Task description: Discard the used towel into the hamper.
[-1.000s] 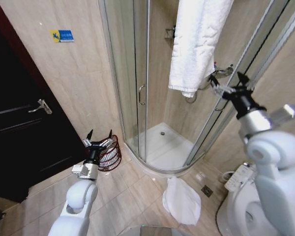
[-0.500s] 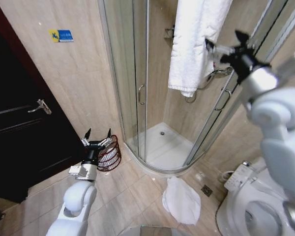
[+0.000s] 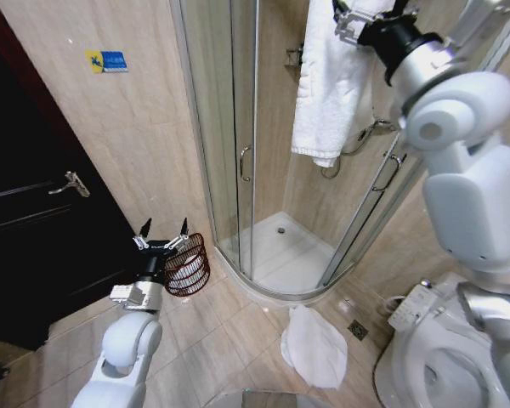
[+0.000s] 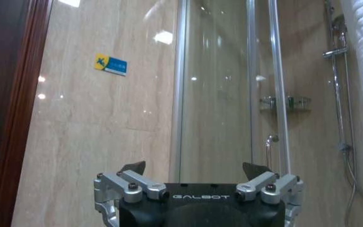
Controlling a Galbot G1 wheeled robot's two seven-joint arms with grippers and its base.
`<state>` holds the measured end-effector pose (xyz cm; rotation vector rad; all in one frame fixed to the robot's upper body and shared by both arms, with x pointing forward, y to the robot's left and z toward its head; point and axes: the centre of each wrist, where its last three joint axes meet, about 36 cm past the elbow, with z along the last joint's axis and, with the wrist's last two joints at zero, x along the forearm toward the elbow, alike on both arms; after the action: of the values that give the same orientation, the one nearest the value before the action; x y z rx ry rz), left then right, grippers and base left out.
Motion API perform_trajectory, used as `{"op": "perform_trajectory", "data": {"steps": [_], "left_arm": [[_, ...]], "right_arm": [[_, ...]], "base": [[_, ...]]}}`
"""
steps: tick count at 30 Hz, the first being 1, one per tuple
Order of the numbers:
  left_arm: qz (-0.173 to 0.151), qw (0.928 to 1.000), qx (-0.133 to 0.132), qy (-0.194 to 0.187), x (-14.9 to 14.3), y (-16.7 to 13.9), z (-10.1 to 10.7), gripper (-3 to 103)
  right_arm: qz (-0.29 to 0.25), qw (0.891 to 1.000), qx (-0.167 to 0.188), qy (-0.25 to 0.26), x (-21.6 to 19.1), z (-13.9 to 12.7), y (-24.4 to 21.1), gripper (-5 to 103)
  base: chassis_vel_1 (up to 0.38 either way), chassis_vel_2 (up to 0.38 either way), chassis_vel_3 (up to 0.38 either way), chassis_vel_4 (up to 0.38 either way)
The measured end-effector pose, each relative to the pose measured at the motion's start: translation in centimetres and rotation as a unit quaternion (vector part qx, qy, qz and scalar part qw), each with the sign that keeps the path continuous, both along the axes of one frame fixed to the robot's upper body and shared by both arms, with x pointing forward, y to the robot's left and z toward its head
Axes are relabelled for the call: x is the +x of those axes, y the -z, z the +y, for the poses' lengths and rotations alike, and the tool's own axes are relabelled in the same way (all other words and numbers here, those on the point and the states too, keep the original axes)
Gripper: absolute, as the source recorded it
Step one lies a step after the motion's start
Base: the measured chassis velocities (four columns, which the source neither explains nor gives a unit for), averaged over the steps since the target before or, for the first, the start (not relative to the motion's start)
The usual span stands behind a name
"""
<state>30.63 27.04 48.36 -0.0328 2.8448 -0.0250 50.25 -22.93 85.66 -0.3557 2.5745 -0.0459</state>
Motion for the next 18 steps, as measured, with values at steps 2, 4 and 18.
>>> {"op": "perform_trajectory", "data": {"steps": [2, 4, 18], "left_arm": [[-0.002, 1.0000, -0.001, 0.001, 0.0, 0.0, 0.0, 100], [-0.003, 1.0000, -0.002, 0.001, 0.0, 0.1, 0.0, 100], [-0.011, 0.9999, -0.005, -0.004, -0.4, -0.1, 0.0, 100]], "right_arm": [[-0.002, 1.000, 0.004, 0.010, 0.9, -0.4, -0.1, 92], [-0.005, 1.000, 0.002, 0.011, 1.2, -0.8, -0.2, 87], [0.017, 1.000, -0.004, -0.014, 1.9, -2.6, 0.0, 32]], "base": [[0.000, 0.000, 0.000, 0.000], [0.000, 0.000, 0.000, 0.000], [0.000, 0.000, 0.000, 0.000]]}}
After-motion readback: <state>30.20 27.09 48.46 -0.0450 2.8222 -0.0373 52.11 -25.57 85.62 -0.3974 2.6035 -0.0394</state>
